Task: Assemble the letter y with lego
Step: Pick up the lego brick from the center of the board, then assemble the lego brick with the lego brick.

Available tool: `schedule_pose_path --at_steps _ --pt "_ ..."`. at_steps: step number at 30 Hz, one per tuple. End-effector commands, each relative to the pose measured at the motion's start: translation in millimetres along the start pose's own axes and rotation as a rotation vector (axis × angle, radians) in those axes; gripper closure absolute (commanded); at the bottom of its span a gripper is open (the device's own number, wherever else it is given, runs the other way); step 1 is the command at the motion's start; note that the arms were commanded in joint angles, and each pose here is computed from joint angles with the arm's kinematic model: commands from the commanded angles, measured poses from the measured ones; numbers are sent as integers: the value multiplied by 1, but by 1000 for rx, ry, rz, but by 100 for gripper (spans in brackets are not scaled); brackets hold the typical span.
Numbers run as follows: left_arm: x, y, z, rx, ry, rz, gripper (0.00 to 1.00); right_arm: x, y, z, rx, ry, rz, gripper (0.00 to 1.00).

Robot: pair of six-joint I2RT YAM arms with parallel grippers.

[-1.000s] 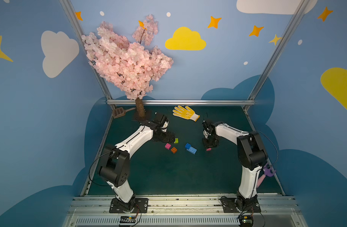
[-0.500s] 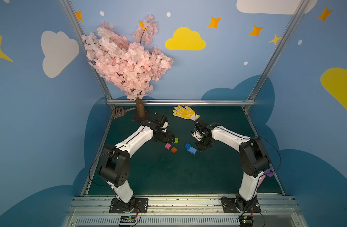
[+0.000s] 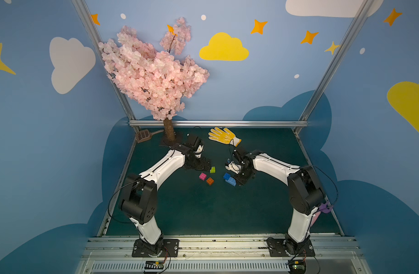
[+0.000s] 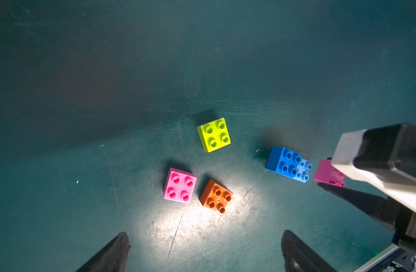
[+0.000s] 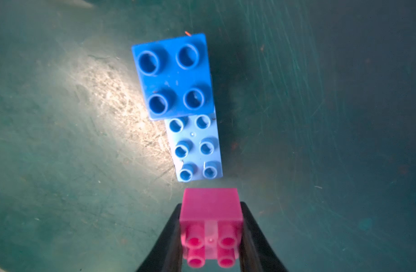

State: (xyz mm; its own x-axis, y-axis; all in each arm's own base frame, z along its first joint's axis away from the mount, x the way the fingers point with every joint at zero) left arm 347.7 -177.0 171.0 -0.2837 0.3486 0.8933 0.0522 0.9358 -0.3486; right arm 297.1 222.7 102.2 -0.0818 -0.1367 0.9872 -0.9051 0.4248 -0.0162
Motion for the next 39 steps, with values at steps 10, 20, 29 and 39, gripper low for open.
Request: schedule_pose_path --at_steps 10,20,29,39 --pt "2 3 -2 14 14 1 0 -2 3 -15 108 44 15 84" --pt "1 4 -3 21 15 4 0 -8 4 -15 105 76 9 85" --pt "0 5 -3 26 18 2 0 -13 4 -13 104 96 2 85" --pt "3 6 -4 27 9 0 0 -21 8 -12 109 129 -4 85"
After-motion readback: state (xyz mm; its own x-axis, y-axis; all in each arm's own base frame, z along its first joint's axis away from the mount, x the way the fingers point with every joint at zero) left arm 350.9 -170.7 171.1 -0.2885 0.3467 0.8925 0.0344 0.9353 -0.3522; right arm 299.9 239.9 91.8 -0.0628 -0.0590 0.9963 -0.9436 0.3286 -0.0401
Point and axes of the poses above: each gripper's point midway between its finger pads, its own x axis back along the fingers, its own y axis along the line the jaws close on, z = x × y, the point moved 5 cm from there along x, back along the fingers, and after that the axes turned 10 degrees about x, right-handed, at the moved point
